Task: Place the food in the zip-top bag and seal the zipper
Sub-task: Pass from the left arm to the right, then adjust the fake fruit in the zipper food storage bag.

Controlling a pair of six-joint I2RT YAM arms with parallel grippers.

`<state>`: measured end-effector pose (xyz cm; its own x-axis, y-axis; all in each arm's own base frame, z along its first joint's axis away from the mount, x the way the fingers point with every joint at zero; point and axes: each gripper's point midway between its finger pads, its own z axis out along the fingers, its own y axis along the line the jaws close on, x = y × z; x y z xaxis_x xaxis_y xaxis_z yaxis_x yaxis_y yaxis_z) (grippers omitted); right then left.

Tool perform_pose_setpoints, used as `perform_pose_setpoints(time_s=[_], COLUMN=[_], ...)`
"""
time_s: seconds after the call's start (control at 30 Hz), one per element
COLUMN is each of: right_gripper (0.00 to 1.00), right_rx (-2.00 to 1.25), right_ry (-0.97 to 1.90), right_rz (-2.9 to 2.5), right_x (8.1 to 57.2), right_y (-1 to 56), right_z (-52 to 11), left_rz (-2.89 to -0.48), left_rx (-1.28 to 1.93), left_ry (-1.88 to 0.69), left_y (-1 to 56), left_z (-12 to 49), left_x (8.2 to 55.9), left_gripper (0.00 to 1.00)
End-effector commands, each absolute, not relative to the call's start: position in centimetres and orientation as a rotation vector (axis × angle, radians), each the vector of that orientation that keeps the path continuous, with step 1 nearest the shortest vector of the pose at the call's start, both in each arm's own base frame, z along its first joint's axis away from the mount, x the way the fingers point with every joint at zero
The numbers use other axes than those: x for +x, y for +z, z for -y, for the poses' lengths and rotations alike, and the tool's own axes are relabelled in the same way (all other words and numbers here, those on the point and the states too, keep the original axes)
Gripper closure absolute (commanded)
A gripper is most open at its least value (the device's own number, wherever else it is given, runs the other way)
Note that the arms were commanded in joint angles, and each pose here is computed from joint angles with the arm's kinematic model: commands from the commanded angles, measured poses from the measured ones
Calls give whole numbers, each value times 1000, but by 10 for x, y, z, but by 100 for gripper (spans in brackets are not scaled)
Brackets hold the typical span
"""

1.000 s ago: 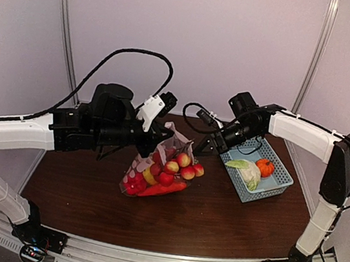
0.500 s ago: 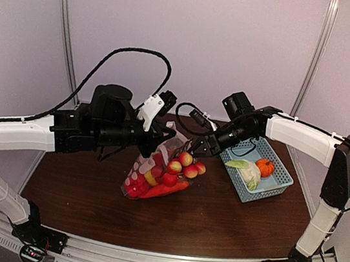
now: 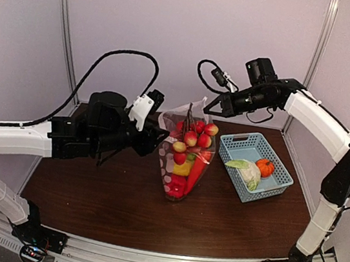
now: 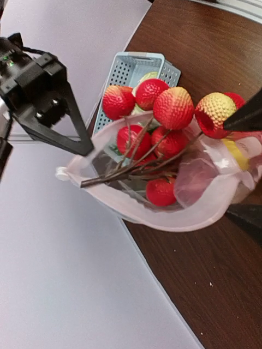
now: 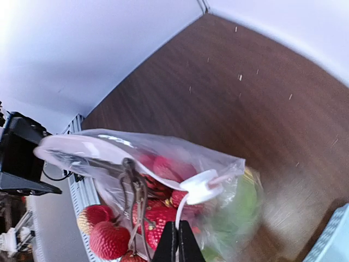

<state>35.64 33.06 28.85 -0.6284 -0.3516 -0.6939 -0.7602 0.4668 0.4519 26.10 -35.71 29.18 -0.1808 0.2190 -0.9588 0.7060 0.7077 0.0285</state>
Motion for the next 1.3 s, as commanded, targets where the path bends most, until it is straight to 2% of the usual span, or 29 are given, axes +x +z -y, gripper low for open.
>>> perform_pose_setpoints(time_s=[0.0,0.13,0.2,0.4,0.5,0.53,0.63,0.7,0.87,1.0,1.1,1.27], right_gripper=[100,100,100,100,100,100,100,100,100,100,100,100], right_rx=[-1000,-1050,-1081,-1038,-1031,-1027,-1015,-995,-969,-953,-947,-991], right_ry=[988,965,1002,1003,1019,1028,1065,1102,1129,1152,1187,1245], right_rz=[-2106,-2119,-2122,-2117,-2114,-2109,-2097,-2101,-2114,-2107,-2094,-2074], right_x=[352,351,346,350,348,348,347,345,347,344,339,320], right_y=[319,307,304,306,308,309,314,314,310,314,322,327], right_z=[-339,-349,-355,-355,-355,-356,-359,-362,-364,-365,-366,-374], left_rz=[-1669,-1540,-1540,-1636,-1698,-1724,-1803,-1843,-1852,-2023,-2037,-2014], left_rx=[549,529,555,709,664,635,550,535,437,163,42,-42], left_ry=[-575,-800,-863,-1003,-997,-985,-947,-922,-980,-747,-677,-667], left_y=[329,363,365,338,318,310,286,276,272,242,234,234], left_z=[349,365,378,425,431,430,432,439,450,415,390,380], left_x=[271,251,247,235,236,238,239,239,246,274,281,295], left_gripper=[47,42,44,60,64,64,49,46,47,47,44,38])
